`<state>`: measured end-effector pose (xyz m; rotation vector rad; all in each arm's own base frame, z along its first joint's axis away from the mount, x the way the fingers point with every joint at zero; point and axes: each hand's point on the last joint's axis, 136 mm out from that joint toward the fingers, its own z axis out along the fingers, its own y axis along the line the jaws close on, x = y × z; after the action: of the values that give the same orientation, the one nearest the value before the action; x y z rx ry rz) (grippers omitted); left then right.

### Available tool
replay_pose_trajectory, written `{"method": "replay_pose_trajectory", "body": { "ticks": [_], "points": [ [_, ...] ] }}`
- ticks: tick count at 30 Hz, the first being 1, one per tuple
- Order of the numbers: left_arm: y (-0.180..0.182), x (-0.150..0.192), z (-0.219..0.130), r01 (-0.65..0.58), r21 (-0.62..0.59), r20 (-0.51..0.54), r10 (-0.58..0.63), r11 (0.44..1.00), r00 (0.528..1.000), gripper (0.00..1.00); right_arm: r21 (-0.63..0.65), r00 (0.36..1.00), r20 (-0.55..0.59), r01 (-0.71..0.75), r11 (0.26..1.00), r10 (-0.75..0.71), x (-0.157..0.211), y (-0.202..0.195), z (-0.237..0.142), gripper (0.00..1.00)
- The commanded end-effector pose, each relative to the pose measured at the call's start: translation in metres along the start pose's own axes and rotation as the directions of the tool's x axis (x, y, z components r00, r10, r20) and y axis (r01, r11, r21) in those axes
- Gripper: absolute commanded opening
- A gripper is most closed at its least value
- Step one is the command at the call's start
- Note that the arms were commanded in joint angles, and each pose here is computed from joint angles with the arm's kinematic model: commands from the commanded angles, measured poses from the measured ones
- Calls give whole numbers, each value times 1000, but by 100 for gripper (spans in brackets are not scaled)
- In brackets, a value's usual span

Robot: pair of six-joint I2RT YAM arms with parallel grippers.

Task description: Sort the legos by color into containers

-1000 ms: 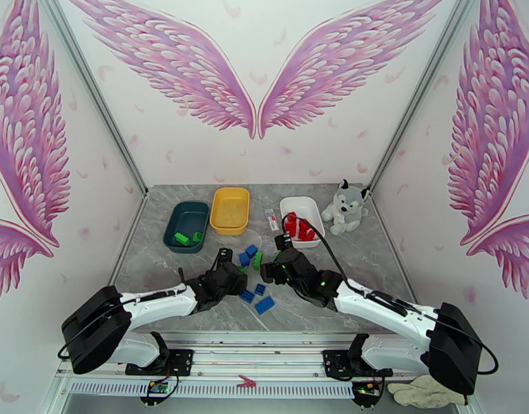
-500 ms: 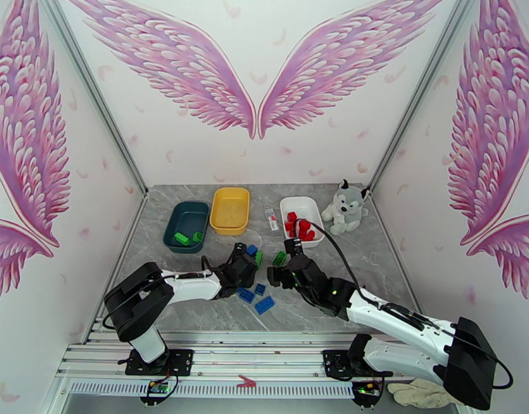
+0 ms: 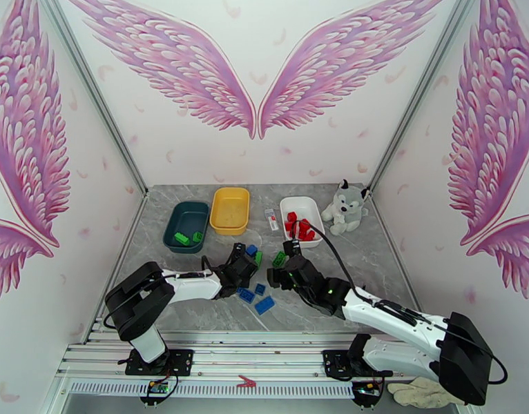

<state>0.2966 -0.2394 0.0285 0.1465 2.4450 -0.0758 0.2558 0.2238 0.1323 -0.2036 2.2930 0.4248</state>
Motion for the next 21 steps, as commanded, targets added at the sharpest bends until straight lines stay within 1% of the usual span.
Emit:
{"method": "replay_pose_trajectory", "body": {
  "ticks": [1,5,8,12,17,19,21],
  "points": [
    [2,-20,-25,25,30,62,-27,999,998,33,-55,999,-20,-32,998,31,4,11,9,83],
    [24,-36,-54,64,35,124,-68,997,990,33,-136,997,-67,-45,990,36,13,33,24,81],
    [54,-50,-70,114,26,161,-117,993,980,34,-182,994,-104,-46,982,27,19,52,37,79],
    [104,-73,-86,211,4,211,-207,977,955,35,-239,991,-132,-23,971,-9,24,82,48,79],
    [166,-102,-95,335,-48,273,-310,941,911,38,-278,985,-165,2,961,-49,30,111,61,78],
    [185,-113,-92,368,-72,282,-335,927,899,38,-288,983,-177,4,958,-58,30,119,66,77],
    [199,-124,-81,395,-72,273,-363,916,891,38,-297,980,-186,5,955,-63,31,124,69,77]
  ]
}}
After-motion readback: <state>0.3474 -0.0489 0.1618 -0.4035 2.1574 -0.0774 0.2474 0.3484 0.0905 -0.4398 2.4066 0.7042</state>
